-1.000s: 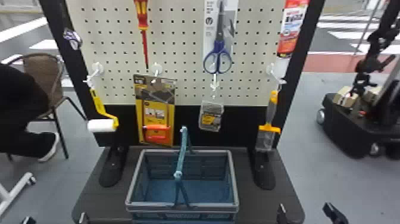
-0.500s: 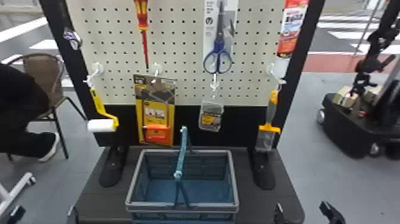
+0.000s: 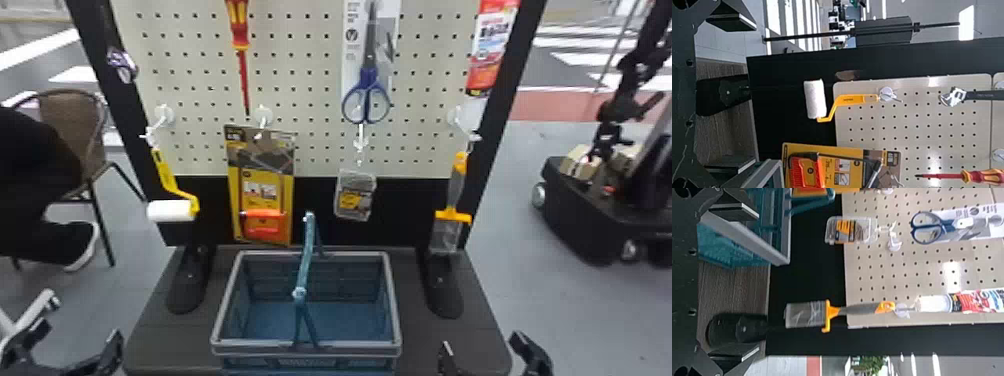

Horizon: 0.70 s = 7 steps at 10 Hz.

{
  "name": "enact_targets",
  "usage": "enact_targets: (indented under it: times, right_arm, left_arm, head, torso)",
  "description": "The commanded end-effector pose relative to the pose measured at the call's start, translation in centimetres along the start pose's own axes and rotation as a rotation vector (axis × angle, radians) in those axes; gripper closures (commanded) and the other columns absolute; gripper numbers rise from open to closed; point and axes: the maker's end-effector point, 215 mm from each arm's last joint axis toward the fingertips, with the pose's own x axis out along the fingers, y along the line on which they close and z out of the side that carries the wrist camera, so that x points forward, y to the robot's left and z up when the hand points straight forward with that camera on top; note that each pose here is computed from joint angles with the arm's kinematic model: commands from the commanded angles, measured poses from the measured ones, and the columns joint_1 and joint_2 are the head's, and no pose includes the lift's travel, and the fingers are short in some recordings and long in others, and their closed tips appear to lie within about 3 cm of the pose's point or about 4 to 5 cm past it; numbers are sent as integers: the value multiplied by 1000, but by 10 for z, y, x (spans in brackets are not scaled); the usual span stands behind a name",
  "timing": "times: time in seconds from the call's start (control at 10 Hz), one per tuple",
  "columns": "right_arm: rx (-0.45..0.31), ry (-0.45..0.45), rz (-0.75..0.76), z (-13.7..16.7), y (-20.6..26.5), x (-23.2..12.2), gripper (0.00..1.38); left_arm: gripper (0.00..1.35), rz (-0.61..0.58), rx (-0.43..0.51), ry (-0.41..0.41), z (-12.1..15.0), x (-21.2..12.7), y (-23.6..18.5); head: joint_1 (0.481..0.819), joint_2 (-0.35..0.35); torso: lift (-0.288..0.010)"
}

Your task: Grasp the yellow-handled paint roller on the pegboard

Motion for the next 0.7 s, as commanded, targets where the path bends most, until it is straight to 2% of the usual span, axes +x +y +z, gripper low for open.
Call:
enact_targets:
  times: [0.0,0.2,0.4,0.6]
  right_arm:
    - [25,-7,50,5,19,3,125]
    - [40,-11,94,11,32,3,125]
    - [46,-12,122,13,39,3,125]
    - [51,-13,167,14,52,8,125]
  left_arm:
    - [119,17,-9,-9,-1,10,21]
    - [119,-4,-20,-24,10,29,33]
    - [119,-92,-18,-2,21,67,35]
    - [119,-131,-43,4,26,97,46]
  head:
    - [549,0]
    - [549,0]
    - [549,0]
    - [549,0]
  torso:
    - [-100]
    - [-100]
    - [-100]
    - [-100]
